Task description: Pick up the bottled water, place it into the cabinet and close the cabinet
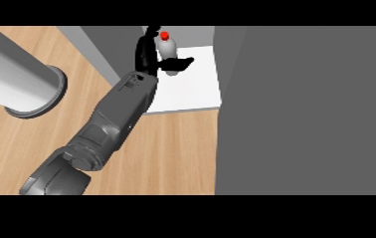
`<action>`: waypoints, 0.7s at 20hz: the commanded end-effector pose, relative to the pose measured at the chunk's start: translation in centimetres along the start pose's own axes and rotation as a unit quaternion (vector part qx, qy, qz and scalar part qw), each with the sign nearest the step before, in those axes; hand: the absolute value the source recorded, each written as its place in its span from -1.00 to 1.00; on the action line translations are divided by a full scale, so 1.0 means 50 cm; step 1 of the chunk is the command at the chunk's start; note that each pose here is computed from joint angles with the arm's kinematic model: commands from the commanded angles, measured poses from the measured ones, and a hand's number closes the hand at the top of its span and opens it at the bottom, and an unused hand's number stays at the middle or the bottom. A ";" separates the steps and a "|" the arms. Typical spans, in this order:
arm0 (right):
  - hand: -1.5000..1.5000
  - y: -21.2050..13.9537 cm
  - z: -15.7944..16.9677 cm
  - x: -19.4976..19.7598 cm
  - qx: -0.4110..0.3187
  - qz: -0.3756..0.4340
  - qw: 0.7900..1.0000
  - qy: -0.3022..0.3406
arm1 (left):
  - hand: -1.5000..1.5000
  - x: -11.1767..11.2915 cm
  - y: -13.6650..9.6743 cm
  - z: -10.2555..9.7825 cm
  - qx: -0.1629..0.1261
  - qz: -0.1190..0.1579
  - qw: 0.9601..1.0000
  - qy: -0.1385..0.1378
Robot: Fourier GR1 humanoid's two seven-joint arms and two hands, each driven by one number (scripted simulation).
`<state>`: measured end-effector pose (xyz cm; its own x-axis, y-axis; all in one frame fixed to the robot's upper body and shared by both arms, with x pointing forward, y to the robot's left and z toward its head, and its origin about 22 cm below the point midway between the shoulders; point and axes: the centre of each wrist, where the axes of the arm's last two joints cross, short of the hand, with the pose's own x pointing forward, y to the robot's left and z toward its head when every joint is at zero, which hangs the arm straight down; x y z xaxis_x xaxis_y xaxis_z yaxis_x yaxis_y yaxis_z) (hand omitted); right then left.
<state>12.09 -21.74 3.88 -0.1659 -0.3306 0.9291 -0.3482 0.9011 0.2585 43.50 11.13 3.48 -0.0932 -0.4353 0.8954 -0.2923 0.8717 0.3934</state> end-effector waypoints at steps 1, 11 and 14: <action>-1.00 -0.005 0.016 0.007 0.005 -0.010 1.000 0.001 | -1.00 -0.045 0.045 -0.008 0.015 -0.022 1.000 0.013; -1.00 0.001 0.045 0.005 -0.005 0.008 1.000 0.000 | -1.00 -0.032 0.044 -0.012 -0.011 0.088 0.996 -0.033; -1.00 -0.001 -0.001 -0.004 -0.007 0.018 1.000 -0.004 | -1.00 -0.005 0.068 -0.042 -0.027 0.153 0.986 -0.058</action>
<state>11.88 -22.06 3.54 -0.1774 -0.3196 0.9308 -0.3389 0.9078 0.2471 43.76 11.01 4.35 -0.2148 -0.2350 0.9479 -0.2065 0.9596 0.1911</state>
